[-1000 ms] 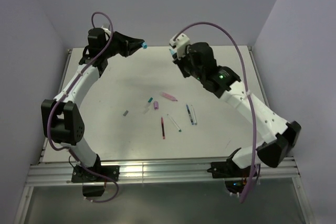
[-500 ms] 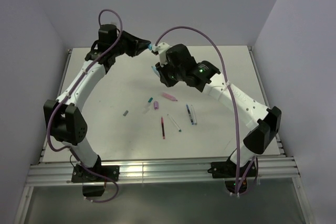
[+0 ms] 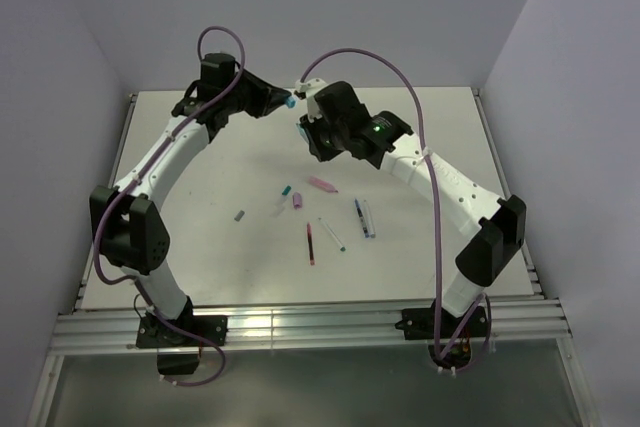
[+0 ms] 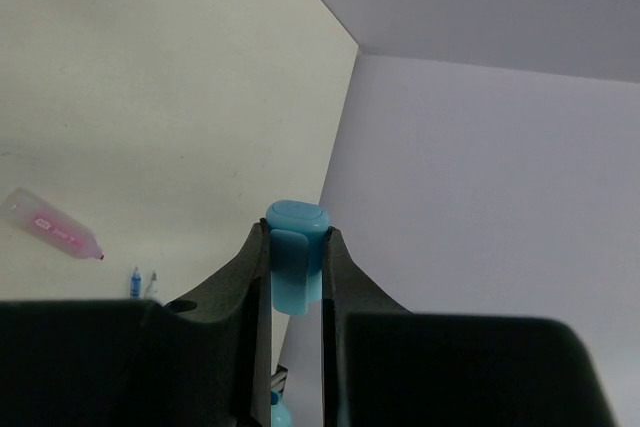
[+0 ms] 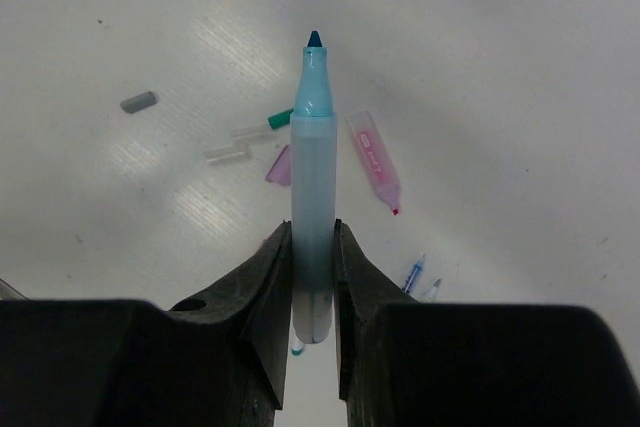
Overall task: Insert the pens into the pen caps
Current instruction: Insert the pen cap onto the pen.
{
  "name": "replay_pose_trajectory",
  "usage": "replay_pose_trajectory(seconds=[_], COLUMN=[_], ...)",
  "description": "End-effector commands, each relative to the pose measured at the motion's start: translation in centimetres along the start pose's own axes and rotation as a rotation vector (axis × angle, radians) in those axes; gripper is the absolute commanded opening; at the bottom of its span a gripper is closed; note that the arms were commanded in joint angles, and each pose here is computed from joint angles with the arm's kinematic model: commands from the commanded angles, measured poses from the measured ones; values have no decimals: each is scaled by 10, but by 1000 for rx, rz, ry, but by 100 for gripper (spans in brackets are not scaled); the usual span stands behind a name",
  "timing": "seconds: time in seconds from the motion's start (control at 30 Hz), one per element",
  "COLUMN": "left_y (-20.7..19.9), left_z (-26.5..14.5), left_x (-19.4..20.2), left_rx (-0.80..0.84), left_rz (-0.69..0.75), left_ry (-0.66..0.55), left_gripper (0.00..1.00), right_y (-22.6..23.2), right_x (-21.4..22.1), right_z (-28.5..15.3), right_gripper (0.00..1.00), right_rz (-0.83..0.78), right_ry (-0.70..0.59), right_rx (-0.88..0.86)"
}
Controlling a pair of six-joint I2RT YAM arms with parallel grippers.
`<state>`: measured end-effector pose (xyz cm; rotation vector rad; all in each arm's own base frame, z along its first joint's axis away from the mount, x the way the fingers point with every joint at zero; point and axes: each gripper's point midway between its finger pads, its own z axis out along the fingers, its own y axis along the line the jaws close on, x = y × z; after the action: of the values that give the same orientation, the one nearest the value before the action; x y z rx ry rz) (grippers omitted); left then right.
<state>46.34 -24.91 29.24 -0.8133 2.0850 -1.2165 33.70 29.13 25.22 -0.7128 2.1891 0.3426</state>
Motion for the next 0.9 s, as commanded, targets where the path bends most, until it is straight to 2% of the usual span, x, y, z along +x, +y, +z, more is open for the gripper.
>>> replay_pose_trajectory(seconds=[0.0,0.87], left_y=[-4,-5], left_z=[-6,-14], left_x=[3,37], left_rx=[21,45], left_rz=[22,34], left_ry=[0,95], left_gripper=[0,0], right_y=[-5,-13], right_x=[-12,5], right_z=[-10,2], right_gripper=[0,0], right_rz=[14,60], right_ry=[-38,43], right_rx=[1,9])
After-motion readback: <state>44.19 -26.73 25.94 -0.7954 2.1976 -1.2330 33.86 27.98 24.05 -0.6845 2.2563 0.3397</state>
